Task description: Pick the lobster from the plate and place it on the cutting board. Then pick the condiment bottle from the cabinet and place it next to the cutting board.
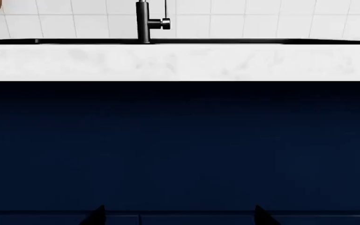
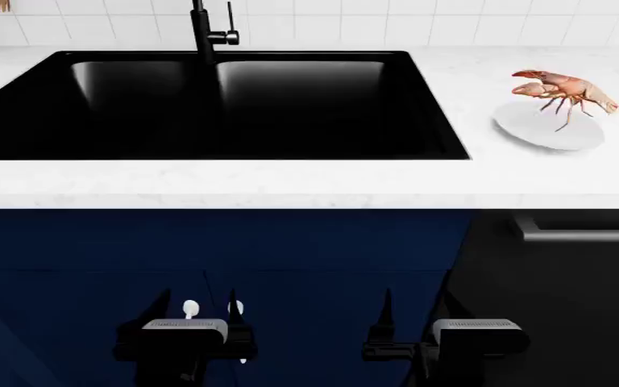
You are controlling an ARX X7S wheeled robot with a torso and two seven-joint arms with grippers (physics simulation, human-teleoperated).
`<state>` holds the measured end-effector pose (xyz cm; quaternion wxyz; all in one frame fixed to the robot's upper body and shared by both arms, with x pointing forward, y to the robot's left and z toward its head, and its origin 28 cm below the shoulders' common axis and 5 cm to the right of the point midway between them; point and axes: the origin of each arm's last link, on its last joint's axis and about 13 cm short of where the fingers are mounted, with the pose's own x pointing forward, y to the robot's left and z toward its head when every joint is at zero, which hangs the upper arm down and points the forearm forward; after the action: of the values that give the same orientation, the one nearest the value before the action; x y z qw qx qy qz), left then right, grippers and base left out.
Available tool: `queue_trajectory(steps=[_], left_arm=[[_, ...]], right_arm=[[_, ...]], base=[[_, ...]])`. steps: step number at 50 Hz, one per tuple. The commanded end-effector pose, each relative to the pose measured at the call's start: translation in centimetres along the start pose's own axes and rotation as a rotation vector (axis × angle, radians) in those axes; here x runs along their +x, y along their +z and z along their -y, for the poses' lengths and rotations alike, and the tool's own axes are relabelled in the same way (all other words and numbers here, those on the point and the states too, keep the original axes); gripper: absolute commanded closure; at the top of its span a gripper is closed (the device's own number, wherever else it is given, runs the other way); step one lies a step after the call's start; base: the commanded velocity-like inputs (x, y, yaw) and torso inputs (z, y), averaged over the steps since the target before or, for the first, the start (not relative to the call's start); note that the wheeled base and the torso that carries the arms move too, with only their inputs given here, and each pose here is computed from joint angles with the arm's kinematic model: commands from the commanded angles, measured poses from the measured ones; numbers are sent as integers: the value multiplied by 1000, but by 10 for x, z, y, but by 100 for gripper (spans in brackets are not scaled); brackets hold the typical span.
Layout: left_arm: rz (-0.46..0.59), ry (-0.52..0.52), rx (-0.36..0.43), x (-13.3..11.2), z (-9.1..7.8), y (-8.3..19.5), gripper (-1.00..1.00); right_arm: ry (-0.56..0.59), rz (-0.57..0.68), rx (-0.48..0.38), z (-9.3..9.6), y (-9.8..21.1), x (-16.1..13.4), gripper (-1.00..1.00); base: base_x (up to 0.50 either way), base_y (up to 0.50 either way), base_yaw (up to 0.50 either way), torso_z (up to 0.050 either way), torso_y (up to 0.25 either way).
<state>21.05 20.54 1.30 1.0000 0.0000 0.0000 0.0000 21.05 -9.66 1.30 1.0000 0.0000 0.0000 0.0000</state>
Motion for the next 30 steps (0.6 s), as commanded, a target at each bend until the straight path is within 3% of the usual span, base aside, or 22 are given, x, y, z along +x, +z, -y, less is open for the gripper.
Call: queue_trajectory(steps=[1, 11, 21, 30], left_arm=[[3, -4, -3, 0, 0, 0, -100], [77, -66, -79, -6, 0, 1, -100], [155, -65, -7, -6, -5, 12, -100], [248, -215, 105, 12, -25, 66, -100]], right_arm=[[3, -2, 5, 0, 1, 0, -100], [34, 5, 31, 0, 3, -2, -100], [71, 44, -2, 7, 24, -1, -100], [174, 90, -104, 29, 86, 5, -100]], base=[[0, 0, 0, 0, 0], [0, 0, 0, 2, 0], [0, 0, 0, 50, 0], [0, 0, 0, 50, 0]])
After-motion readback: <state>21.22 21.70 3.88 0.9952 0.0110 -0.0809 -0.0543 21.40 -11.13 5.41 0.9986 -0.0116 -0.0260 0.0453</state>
